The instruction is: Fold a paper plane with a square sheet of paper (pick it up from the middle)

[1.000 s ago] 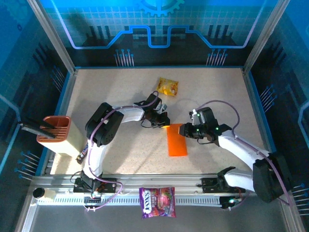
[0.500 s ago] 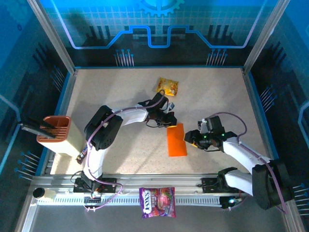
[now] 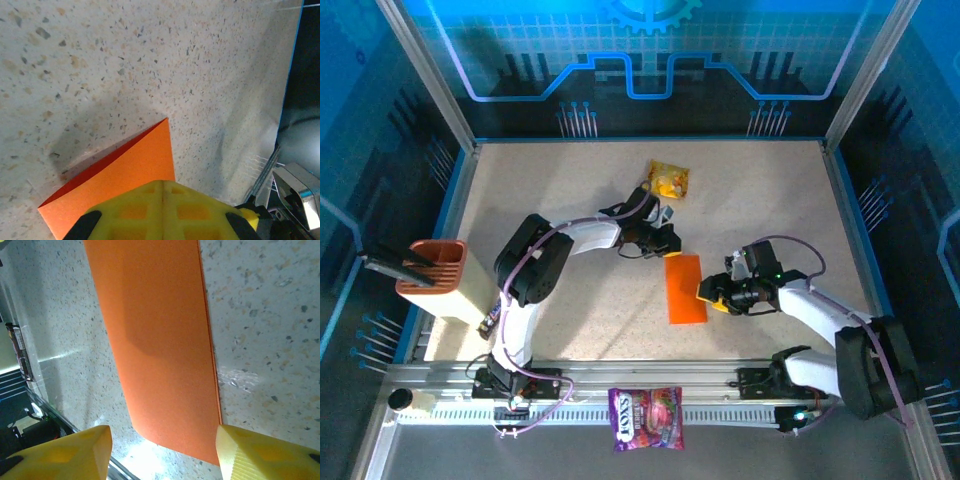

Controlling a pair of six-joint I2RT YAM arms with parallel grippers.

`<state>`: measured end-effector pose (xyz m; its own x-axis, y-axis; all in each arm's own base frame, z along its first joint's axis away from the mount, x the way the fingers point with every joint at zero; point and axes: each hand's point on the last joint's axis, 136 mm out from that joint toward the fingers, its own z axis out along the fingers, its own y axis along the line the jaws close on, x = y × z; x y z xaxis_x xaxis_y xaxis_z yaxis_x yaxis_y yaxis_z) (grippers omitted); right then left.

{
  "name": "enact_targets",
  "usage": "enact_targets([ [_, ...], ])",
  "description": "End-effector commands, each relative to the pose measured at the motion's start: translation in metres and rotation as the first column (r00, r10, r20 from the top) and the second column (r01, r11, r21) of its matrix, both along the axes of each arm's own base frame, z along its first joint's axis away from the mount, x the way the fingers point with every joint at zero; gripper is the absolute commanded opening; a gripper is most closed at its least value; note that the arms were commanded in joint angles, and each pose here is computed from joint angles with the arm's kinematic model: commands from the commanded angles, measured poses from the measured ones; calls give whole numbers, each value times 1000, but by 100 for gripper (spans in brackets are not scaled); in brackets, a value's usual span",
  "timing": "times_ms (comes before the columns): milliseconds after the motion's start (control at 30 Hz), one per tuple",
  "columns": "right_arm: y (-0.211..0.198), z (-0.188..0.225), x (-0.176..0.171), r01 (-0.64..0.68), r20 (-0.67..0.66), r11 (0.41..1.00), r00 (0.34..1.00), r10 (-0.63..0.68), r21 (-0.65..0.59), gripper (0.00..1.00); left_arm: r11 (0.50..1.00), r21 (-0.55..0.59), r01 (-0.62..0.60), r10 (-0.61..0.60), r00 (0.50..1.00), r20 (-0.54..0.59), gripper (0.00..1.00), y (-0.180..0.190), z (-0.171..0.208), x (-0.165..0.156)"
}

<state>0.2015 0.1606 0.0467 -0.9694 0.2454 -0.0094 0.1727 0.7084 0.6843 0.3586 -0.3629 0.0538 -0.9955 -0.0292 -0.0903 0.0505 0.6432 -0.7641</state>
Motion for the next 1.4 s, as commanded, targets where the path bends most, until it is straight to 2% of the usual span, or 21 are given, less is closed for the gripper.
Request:
enact_targets([
  [0,1,-2,-5,-12,-37,1000,999,13,26,61,1000,-13,18,-19,998,-59,6,-6,-16,-11],
  [233,5,1,-7,-31,-42,999,999,33,41,65,998,57,5,-1,997,-78,6,4,-39,-14],
  [467,12,-6,-17,-68,-109,996,991,74,60,64,995,95,-22,32,994,-106,5,20,-67,-24],
  [567,14,-13,-20,-82,-139,995,986,90,61,59,995,95,-32,42,993,-112,5,25,-72,-27],
  [800,17,-4,-10,-75,-88,995,993,81,65,55,996,88,-24,33,994,-102,5,24,-69,-27],
  [1000,17,8,1,-66,-42,995,997,69,75,43,997,78,-11,18,996,-89,5,20,-63,-23],
  [1200,25,16,21,-80,-13,979,996,84,189,39,998,62,-2,6,998,-64,6,16,-51,-17],
  [1233,27,16,24,-92,-16,974,995,97,206,34,998,60,-1,4,998,-63,6,15,-49,-16],
  [1367,21,11,35,-87,-23,976,995,93,198,31,998,62,5,-1,998,-55,6,14,-46,-14],
])
